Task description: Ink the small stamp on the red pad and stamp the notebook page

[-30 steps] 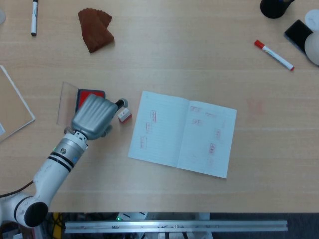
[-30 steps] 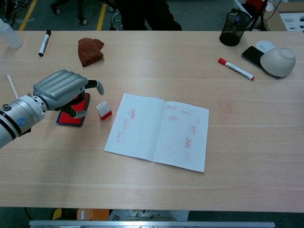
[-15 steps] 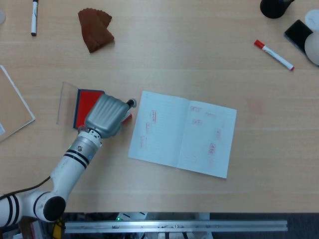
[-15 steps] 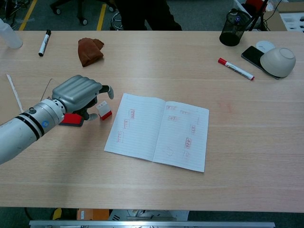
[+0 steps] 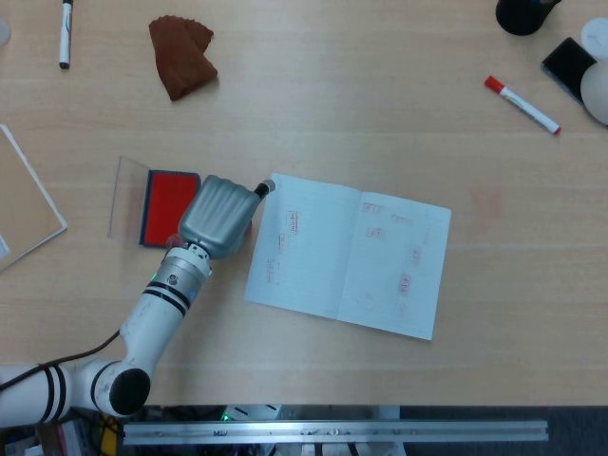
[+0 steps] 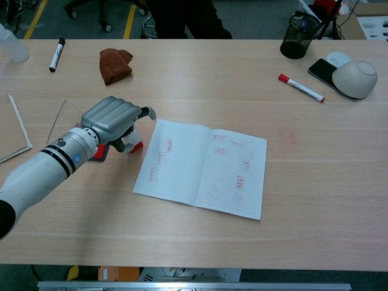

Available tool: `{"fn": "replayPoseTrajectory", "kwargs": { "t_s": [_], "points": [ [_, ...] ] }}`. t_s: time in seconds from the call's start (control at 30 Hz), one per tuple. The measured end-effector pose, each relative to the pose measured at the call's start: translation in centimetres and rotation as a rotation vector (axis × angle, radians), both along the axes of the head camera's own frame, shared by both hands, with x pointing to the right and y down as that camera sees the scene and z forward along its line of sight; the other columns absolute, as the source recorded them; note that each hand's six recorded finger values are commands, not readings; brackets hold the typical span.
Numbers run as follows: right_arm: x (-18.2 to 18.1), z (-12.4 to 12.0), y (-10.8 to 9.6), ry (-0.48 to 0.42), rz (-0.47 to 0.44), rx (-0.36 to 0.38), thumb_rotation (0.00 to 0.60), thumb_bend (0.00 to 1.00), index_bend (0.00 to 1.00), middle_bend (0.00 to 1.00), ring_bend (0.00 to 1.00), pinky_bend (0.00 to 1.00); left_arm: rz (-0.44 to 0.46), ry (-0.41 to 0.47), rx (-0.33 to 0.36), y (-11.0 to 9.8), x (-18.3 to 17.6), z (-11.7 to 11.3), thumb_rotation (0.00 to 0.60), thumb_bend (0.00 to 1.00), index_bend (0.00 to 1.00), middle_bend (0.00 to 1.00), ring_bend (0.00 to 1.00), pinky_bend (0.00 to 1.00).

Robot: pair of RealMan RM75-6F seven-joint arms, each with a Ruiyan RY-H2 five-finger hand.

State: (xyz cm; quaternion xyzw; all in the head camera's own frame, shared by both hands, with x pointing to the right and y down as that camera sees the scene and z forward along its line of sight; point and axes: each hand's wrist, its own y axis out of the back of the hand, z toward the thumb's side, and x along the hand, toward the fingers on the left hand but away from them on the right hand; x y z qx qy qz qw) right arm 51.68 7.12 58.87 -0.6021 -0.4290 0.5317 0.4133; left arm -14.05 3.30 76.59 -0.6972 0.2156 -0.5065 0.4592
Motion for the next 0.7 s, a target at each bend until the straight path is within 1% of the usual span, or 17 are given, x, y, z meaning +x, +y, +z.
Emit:
{"fn": "replayPoseTrajectory", "kwargs": {
  "t_s": [0.23, 0.37, 0.7],
  "points": [
    [0.5, 0.2, 0.2, 0.000, 0.013, -0.009, 0.600, 0.30, 0.11, 0.18, 0.09, 0.15, -0.002, -0.037, 0.027, -0.3, 0.0, 0.6, 0.600, 0.22, 0.21, 0.95, 0.97, 1.00],
    [0.6, 0.2, 0.3, -0.001, 0.014, -0.007, 0.600, 0.30, 0.11, 0.18, 0.09, 0.15, 0.012, -0.067, 0.053, -0.4, -0.2, 0.9, 0.600, 0.22, 0.21, 0.95, 0.97, 1.00],
    [0.7, 0.2, 0.4, 0.001, 0.017, -0.008, 0.600, 0.30, 0.11, 0.18, 0.09, 0.15, 0.020, -0.098, 0.080, -0.6, -1.1, 1.4, 0.600, 0.22, 0.21, 0.95, 0.97, 1.00]
  ]
}}
